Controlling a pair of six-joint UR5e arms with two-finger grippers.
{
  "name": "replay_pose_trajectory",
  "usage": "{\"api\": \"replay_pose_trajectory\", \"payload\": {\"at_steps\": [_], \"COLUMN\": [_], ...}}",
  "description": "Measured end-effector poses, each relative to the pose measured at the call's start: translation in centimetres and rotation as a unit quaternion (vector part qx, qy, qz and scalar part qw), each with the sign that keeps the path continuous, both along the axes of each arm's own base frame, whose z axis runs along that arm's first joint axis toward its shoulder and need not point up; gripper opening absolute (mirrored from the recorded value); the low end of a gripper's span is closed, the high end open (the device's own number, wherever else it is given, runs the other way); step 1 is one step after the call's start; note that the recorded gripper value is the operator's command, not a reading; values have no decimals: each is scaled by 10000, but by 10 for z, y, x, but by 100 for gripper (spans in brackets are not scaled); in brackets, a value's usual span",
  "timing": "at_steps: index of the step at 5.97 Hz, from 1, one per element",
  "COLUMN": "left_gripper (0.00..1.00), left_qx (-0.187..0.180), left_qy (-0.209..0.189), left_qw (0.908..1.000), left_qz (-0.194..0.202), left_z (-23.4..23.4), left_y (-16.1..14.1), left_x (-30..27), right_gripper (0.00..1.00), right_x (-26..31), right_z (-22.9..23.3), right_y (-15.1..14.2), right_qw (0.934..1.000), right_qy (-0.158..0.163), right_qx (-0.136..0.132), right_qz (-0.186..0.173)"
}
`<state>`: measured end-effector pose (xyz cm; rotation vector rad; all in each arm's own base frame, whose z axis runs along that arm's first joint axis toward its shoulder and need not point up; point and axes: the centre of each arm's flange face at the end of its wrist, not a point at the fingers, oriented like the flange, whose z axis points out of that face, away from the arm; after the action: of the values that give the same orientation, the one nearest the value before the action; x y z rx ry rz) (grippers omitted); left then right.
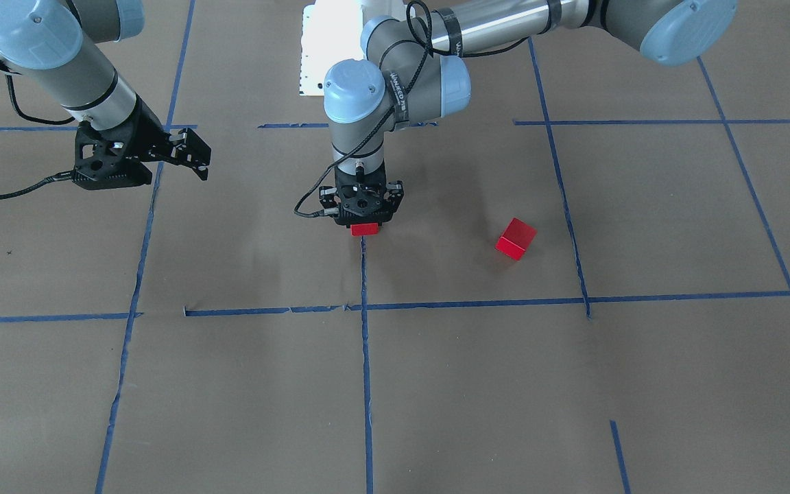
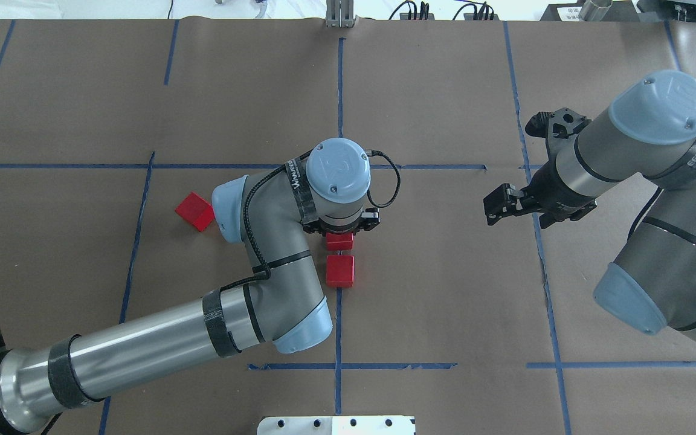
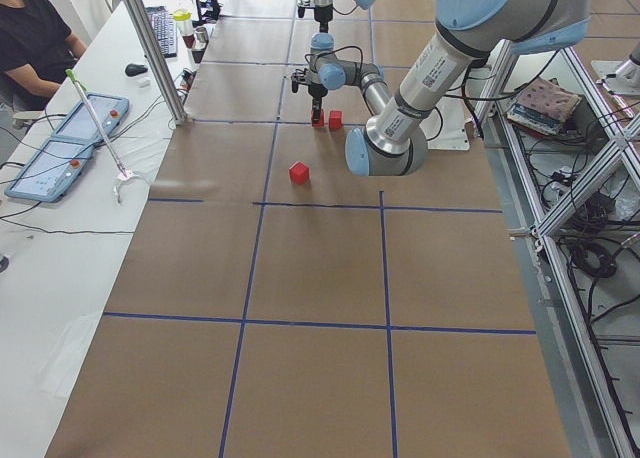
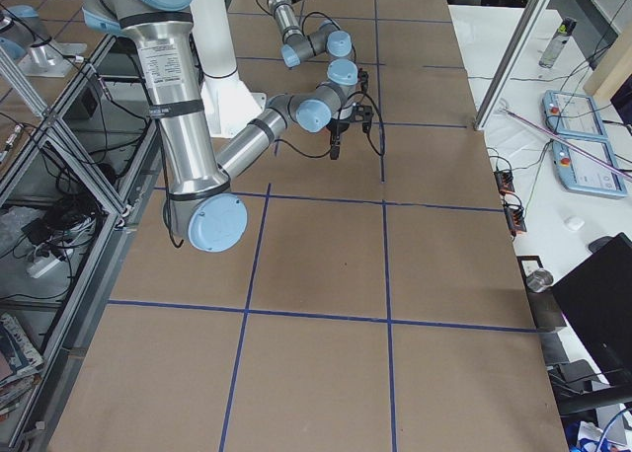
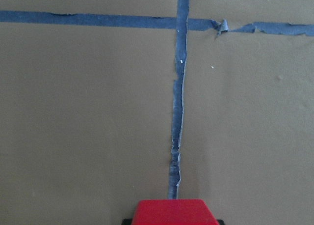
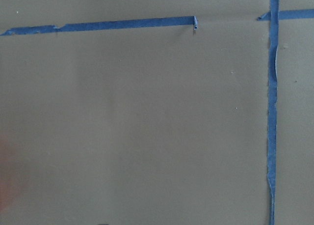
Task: Form red blocks into L shape at center
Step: 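Place the held cube against the center cube, farther from the robot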
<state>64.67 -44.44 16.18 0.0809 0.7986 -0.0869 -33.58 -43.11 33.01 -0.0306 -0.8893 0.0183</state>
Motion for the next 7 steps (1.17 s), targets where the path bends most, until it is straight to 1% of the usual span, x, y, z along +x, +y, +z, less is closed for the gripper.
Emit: {"api": "replay_pose_trajectory", "payload": {"at_steps": [4,7], "left_gripper": [0,0], "left_qx": [30,49], "left_qy": [16,50], "left_qw": [9999,9999], "left_qz": [115,149], "left_z": [3,12], "left_y": [13,21], "left_x": [7,-1], "right_gripper": [100,100], "right_x": [0,0], "right_z": [1,1], "right_y": [0,0], "right_qw": [10000,10000], "right_qy": [8,4], "right_qx": [-5,-2], "right_qz": [0,0]}}
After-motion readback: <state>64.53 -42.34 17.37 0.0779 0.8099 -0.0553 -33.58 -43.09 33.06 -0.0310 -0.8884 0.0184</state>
